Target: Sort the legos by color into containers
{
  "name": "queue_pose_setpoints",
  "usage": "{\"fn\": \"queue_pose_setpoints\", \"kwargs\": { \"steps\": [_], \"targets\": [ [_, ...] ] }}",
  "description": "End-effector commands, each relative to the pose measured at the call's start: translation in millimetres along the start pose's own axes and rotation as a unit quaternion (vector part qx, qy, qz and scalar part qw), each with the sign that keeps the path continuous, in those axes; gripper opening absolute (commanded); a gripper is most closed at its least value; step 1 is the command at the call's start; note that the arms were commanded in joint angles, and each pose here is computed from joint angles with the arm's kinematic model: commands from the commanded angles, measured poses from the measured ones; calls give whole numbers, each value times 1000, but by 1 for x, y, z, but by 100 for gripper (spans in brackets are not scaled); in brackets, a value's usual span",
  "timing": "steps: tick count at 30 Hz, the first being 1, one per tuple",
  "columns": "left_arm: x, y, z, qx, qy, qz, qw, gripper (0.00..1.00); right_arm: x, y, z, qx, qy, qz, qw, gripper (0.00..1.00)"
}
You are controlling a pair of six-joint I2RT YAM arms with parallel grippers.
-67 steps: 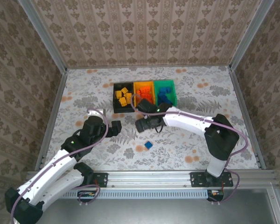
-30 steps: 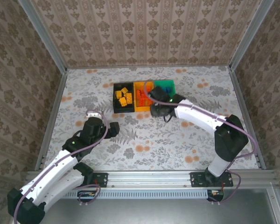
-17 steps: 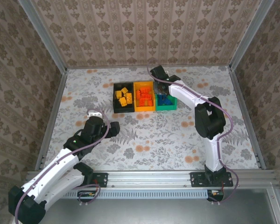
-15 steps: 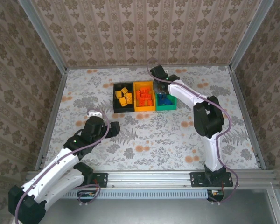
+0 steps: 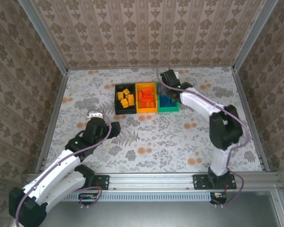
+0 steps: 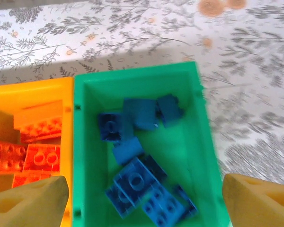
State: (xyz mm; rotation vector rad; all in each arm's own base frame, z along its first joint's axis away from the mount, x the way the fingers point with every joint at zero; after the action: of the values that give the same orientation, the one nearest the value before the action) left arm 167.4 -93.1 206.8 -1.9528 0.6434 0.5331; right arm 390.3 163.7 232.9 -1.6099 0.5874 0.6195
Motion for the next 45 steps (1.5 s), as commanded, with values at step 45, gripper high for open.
{"fn": "queue_pose_setpoints", "kwargs": {
  "steps": [45],
  "targets": [
    [130,-71,105,120,-119,-210,963,100,-17,126,-160,0,114,-181,977,100]
  ]
}}
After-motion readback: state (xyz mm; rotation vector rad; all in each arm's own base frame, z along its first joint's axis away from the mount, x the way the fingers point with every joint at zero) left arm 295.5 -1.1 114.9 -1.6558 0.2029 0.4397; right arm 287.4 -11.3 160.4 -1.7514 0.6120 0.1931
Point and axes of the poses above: each hand's point on the last joint's axis, 136 mm out from that joint toward the fingers, its own x axis out along the fingers, its own z axis along the line the jaws close on, y = z × x, the point moved 10 cm from there along -x, back along the fingers, and after that the axes turned 14 degrees about -x, right-handed, at the moved point
